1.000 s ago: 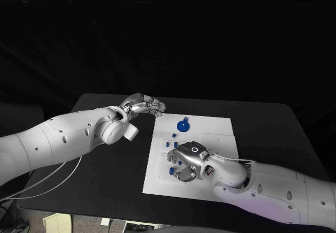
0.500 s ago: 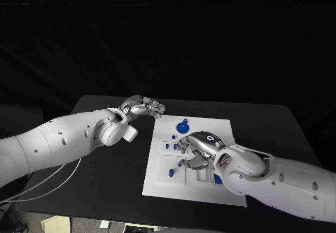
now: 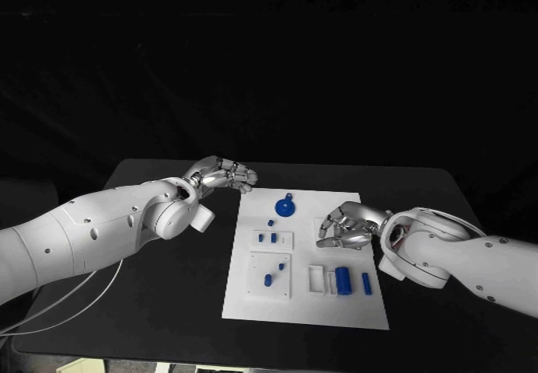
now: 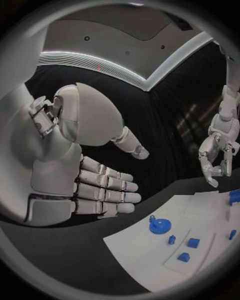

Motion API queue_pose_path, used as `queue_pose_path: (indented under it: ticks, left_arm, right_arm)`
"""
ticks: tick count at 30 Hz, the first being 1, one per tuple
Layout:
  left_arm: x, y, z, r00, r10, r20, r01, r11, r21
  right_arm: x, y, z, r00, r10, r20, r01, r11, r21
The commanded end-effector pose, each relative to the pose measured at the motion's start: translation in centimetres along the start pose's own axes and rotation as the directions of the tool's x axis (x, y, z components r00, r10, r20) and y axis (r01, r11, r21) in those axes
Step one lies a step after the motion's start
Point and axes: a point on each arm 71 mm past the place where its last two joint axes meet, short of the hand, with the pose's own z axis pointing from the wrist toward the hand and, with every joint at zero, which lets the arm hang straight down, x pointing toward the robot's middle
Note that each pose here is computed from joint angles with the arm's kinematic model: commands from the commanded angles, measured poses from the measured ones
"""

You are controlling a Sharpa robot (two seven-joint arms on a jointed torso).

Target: Assemble the parts on the task board

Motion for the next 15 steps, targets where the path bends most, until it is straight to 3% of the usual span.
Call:
queue_pose_path:
  ticks: [1,5,12,15]
  left_arm:
    - [0.18,-0.02,0.06,1.0,-0.006,-0.012,0.006,1.0,0.008]
    - [0.18,0.24,-0.03,1.0,-0.004,-0.013,0.004,1.0,0.002]
    - [0.46,0.52,0.02,1.0,-0.006,-0.02,0.006,1.0,-0.002]
    - [0.55,0.62,-0.01,1.0,-0.008,-0.023,0.008,1.0,-0.004]
  right_arm:
    - [1.5,-1.8,-0.8,0.962,0.101,-0.255,-0.064,0.987,0.147]
    - [2.1,-3.1,-1.6,0.936,0.147,-0.321,-0.073,0.97,0.231]
    - [3.0,-4.3,-2.6,0.919,0.17,-0.356,-0.055,0.949,0.311]
    - [3.2,-4.4,-2.8,0.928,0.145,-0.342,-0.028,0.945,0.325]
